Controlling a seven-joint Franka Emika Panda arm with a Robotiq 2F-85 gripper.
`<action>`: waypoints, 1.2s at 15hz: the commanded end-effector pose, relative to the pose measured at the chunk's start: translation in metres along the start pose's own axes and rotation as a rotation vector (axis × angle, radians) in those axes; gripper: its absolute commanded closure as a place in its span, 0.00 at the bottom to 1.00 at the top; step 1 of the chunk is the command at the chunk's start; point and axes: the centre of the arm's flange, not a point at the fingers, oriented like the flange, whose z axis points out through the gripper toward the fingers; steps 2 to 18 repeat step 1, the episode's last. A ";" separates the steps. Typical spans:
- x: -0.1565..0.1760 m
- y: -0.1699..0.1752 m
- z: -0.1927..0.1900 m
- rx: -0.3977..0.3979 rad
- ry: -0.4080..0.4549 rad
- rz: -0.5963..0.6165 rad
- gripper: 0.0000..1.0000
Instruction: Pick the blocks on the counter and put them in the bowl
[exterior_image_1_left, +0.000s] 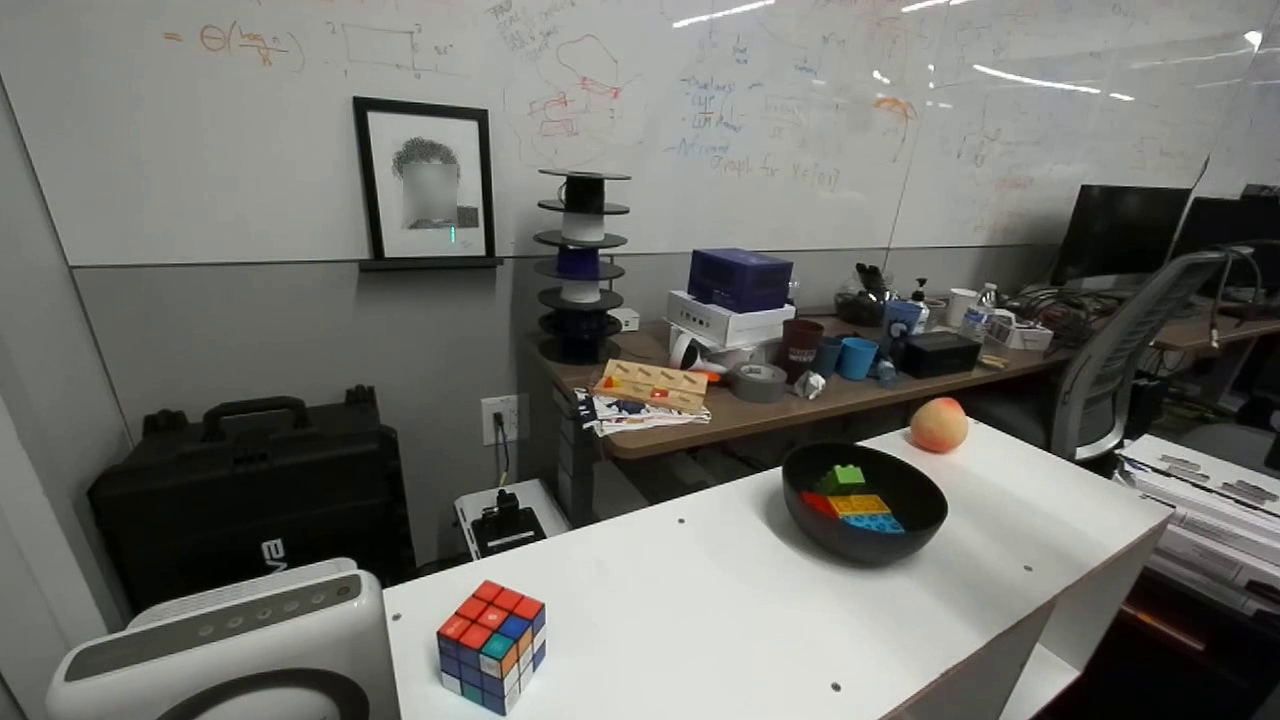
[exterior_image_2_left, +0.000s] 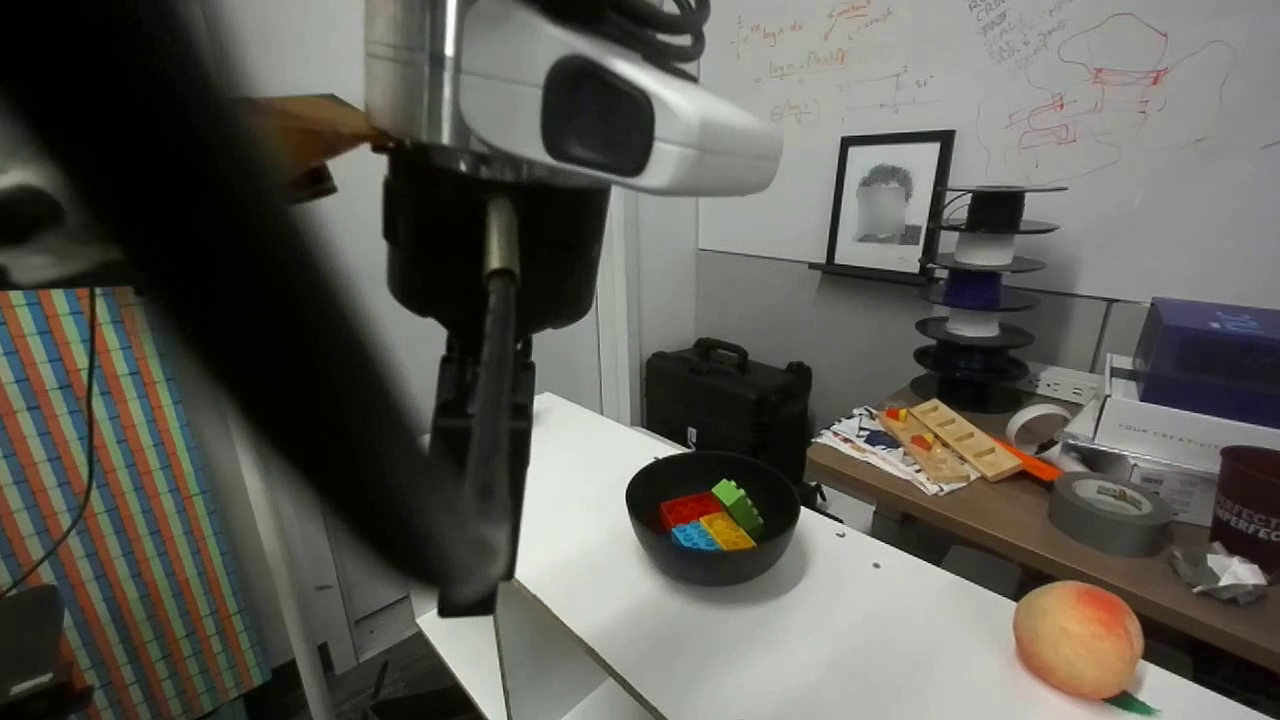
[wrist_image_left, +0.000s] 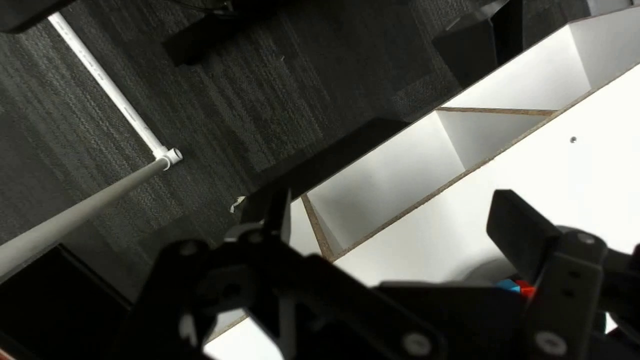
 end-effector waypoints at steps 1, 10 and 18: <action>-0.001 -0.001 0.001 -0.001 -0.002 0.000 0.00; -0.001 -0.001 0.001 -0.001 -0.002 0.000 0.00; -0.001 -0.001 0.001 -0.001 -0.002 0.000 0.00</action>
